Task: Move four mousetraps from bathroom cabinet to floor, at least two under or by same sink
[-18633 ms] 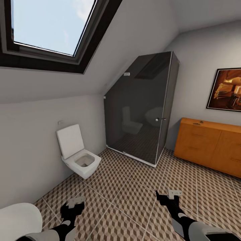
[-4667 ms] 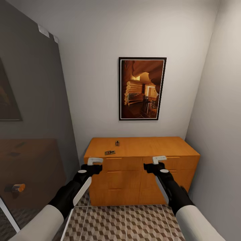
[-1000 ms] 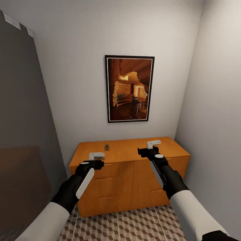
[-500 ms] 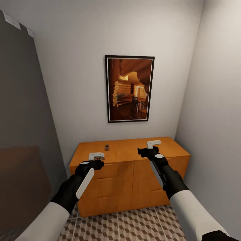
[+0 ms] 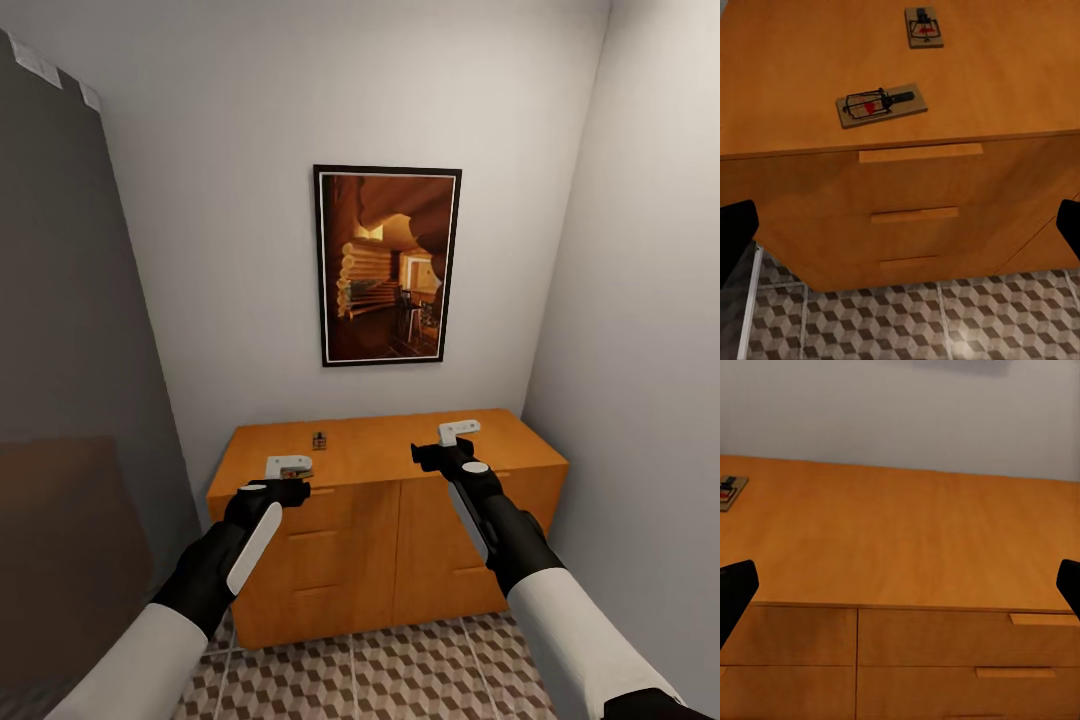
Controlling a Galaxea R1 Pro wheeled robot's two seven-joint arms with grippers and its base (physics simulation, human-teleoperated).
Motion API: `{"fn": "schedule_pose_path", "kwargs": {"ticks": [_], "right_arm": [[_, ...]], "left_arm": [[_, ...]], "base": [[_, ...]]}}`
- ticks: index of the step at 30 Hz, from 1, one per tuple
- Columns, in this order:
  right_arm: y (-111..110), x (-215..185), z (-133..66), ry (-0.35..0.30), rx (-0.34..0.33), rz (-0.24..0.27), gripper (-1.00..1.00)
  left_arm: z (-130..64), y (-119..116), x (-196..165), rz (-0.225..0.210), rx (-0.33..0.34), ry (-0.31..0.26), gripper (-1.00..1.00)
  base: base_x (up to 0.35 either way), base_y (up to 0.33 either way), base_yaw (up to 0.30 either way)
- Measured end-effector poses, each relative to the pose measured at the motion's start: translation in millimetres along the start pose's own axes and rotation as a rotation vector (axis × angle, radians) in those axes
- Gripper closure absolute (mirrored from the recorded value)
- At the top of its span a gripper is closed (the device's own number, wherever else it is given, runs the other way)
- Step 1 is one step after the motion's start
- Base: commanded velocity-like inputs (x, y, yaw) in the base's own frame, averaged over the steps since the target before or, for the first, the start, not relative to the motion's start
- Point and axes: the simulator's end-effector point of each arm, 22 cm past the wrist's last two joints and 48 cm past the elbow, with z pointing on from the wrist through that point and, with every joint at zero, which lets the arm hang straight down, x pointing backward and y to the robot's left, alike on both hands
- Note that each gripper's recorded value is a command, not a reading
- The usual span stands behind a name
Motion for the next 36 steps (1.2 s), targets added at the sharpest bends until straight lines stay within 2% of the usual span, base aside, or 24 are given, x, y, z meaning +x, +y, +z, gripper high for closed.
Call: {"fn": "schedule_pose_path", "kwargs": {"ticks": [7,26,36], "right_arm": [[0,1,-0.3,0.002,0.0,0.001,-1.0],[0,1,-0.2,0.003,-0.001,0.001,-1.0],[0,1,0.2,0.003,-0.001,0.002,-1.0]], "left_arm": [[-0.4,0,0,0.001,-0.001,-0.001,-1.0],[0.1,4,0,0.003,-0.009,-0.001,-1.0],[1.3,12,-1,0.002,-0.024,-0.002,-1.0]], "base": [[0.198,0.0,0.0],[0.305,0.0,0.0],[0.065,0.0,0.0]]}}
